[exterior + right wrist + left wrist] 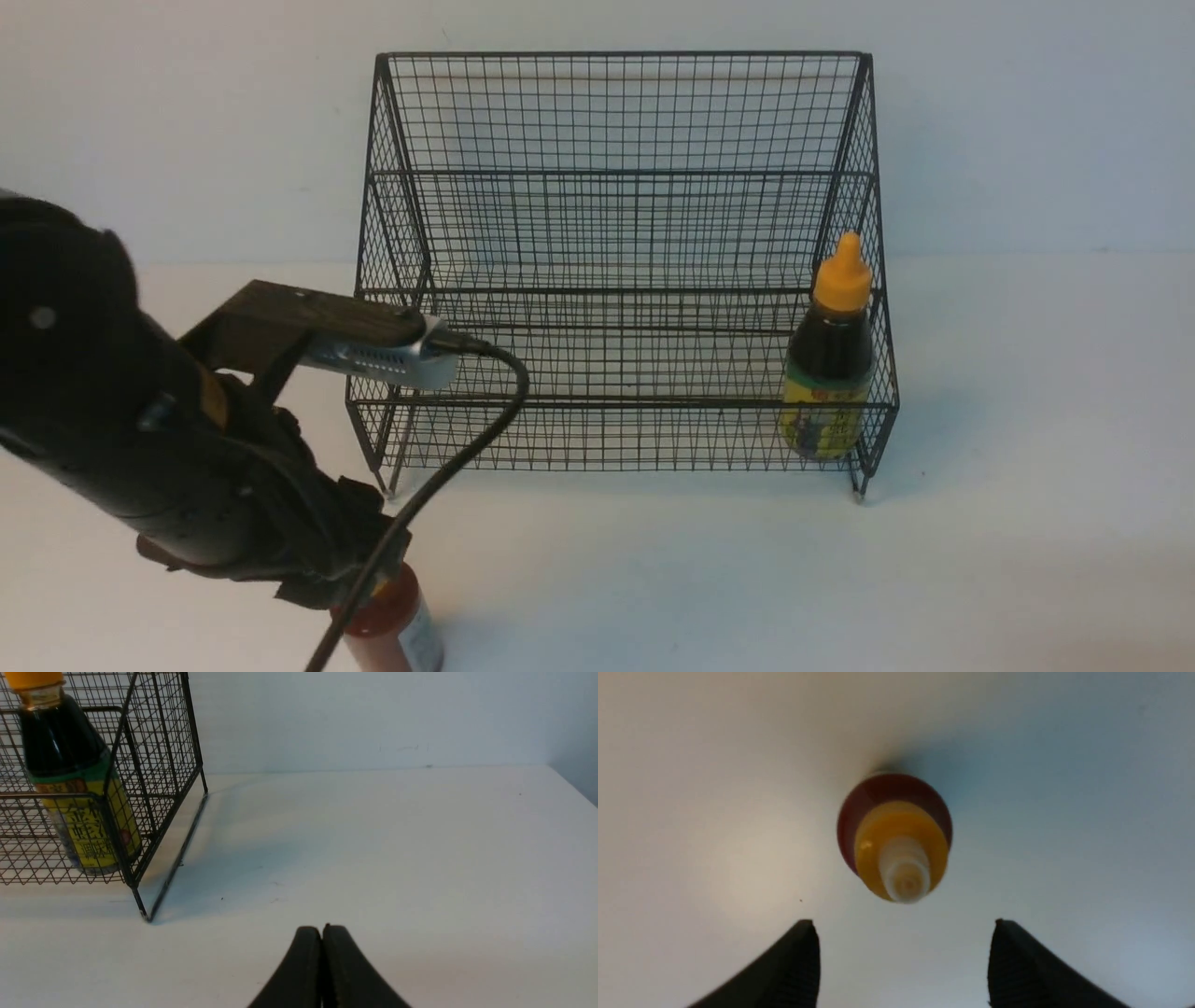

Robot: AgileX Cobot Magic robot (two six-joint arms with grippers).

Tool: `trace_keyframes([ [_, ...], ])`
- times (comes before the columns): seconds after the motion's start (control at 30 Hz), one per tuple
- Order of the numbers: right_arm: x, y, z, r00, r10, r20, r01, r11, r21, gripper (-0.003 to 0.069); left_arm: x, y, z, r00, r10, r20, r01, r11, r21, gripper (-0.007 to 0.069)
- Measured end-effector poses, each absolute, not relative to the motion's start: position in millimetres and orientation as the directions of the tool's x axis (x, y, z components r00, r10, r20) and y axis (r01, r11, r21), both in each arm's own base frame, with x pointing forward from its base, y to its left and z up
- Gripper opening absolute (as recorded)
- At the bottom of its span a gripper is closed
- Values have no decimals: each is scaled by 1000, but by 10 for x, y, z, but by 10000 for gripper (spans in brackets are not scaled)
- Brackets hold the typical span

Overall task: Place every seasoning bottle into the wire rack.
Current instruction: Use the left arm to grab the condiment bottle closest to it

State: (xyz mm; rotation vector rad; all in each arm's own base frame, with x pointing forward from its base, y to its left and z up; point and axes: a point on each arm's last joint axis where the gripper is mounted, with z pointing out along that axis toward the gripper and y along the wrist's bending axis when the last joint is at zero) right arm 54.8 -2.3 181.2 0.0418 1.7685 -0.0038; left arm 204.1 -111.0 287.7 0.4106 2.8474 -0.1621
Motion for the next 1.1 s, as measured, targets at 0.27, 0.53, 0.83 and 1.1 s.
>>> trace_keyframes([
  [0.27,548,-23,1812,-196,26,-980,30,999,21,-15,2124,-1177,2791,-931,243,-274,267,962,-55,440],
  [0.53,548,-23,1812,-196,26,-980,30,999,21,-15,2195,-1215,2664,-948,224,-227,241,969,-47,440],
  [0.83,548,-23,1812,-196,27,-980,31,999,22,-15,2292,-1261,2513,-957,215,-197,226,974,-34,410],
  [1.1,548,-23,1812,-196,33,-980,32,999,27,-15,2291,-1261,2537,-959,211,-188,221,975,-32,281],
])
